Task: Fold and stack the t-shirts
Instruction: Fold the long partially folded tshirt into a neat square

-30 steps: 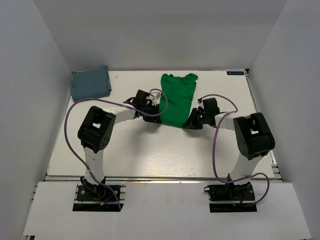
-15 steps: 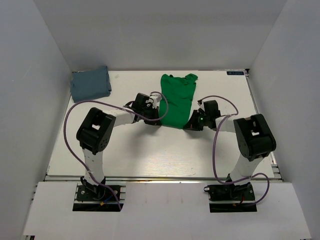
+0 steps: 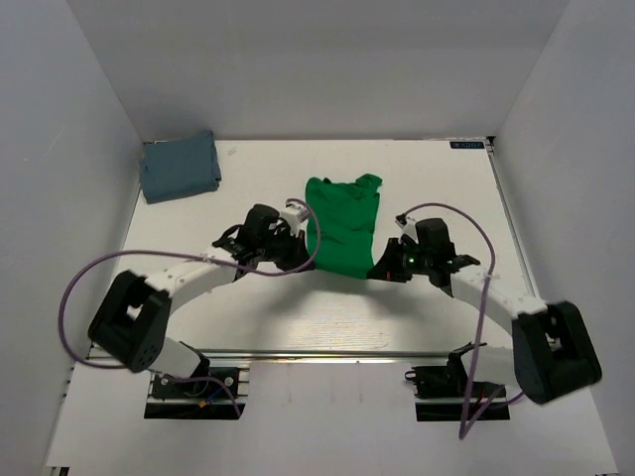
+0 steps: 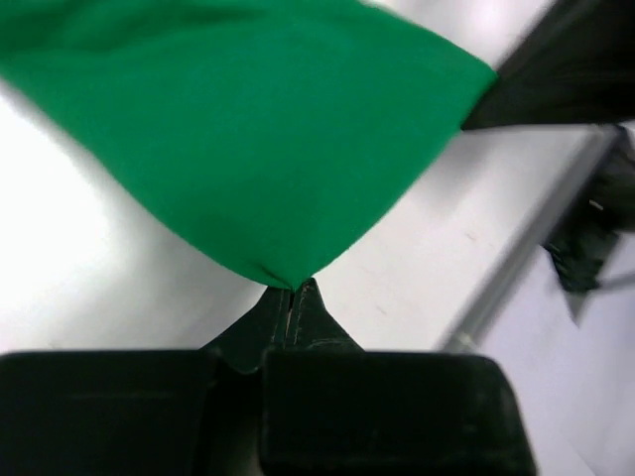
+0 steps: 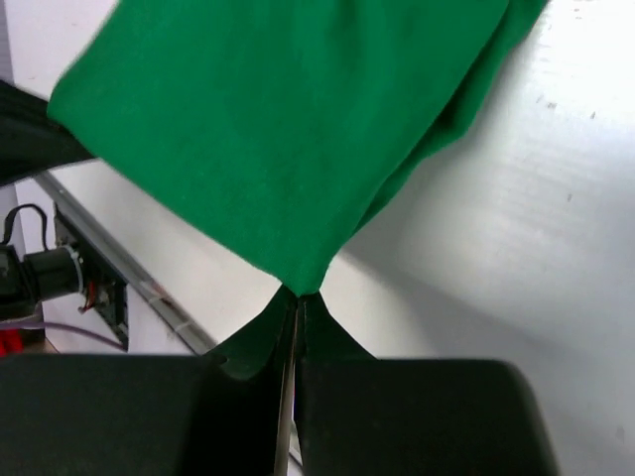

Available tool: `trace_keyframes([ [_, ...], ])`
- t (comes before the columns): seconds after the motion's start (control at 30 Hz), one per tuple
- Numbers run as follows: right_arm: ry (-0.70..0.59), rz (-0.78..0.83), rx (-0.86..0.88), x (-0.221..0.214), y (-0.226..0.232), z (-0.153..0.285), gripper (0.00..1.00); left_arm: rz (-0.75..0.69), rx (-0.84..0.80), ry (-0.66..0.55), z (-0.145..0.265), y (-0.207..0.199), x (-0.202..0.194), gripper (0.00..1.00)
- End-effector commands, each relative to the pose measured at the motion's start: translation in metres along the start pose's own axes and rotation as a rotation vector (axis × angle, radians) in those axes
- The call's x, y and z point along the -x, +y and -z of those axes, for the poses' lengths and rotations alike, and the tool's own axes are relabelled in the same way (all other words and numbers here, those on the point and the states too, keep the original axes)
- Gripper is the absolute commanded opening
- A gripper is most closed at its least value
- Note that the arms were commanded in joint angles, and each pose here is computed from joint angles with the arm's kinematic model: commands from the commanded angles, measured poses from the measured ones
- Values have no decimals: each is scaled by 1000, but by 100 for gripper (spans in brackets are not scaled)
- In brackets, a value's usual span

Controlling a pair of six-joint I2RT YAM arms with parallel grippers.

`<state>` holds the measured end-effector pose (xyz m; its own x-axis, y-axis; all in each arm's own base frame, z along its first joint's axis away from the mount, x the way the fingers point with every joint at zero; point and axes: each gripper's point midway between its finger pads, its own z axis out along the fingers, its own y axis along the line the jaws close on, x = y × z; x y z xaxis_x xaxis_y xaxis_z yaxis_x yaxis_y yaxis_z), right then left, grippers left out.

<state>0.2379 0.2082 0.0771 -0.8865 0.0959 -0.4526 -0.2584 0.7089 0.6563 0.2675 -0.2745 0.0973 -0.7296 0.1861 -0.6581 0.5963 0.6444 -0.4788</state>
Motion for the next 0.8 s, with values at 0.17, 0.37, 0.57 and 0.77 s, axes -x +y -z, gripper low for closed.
trace_keyframes([
  [0.17,-134,108,46,25,54,60,0,-78,-110,-183,66,-62,47,0],
  [0.37,-173,142,38,52,70,72,0,-85,-70,-258,71,-65,83,0],
  [0.57,-173,153,13,83,76,63,0,57,107,-274,62,-26,94,0],
  [0.77,-151,127,4,123,79,38,0,143,310,-304,57,10,113,0],
])
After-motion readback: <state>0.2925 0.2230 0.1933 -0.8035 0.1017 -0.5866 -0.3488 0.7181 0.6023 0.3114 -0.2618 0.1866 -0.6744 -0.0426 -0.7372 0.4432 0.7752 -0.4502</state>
